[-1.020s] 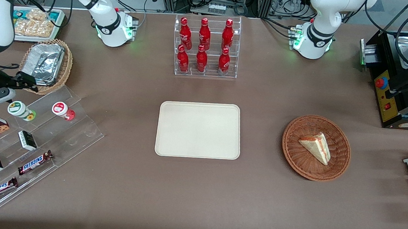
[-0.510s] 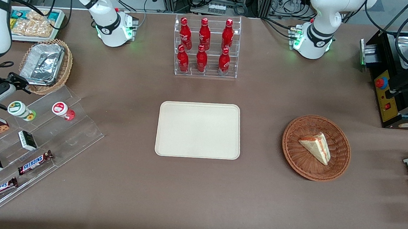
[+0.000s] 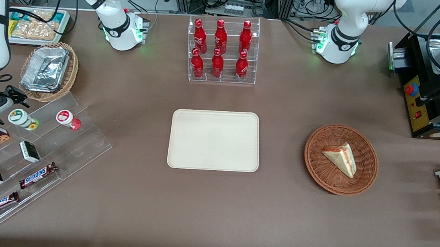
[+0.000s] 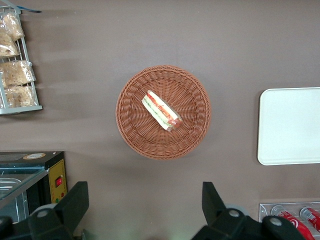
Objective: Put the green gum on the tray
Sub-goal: 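Close the right gripper around the green-labelled gum bottle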
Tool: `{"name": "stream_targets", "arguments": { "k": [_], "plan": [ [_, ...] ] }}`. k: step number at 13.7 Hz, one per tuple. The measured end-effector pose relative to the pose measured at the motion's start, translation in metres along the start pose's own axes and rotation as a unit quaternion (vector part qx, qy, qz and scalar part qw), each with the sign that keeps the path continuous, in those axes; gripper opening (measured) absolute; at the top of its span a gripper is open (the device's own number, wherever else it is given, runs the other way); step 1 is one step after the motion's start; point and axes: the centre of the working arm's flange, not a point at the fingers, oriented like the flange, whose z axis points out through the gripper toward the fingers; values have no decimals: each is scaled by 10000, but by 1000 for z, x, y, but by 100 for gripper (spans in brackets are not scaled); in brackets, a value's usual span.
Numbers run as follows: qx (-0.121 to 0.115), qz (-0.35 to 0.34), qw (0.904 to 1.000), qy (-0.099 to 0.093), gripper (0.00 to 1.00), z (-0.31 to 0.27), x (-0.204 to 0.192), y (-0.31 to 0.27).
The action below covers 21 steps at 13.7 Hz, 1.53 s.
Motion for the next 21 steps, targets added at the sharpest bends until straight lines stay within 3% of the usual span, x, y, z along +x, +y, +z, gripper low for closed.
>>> {"name": "stream_targets", "arguments": {
  "k": [18,21],
  "plan": [
    [-13,44,10000,-8,100,29,-1,9],
    [-4,64,10000,-38,96,32,-9,11]
  ]
}}
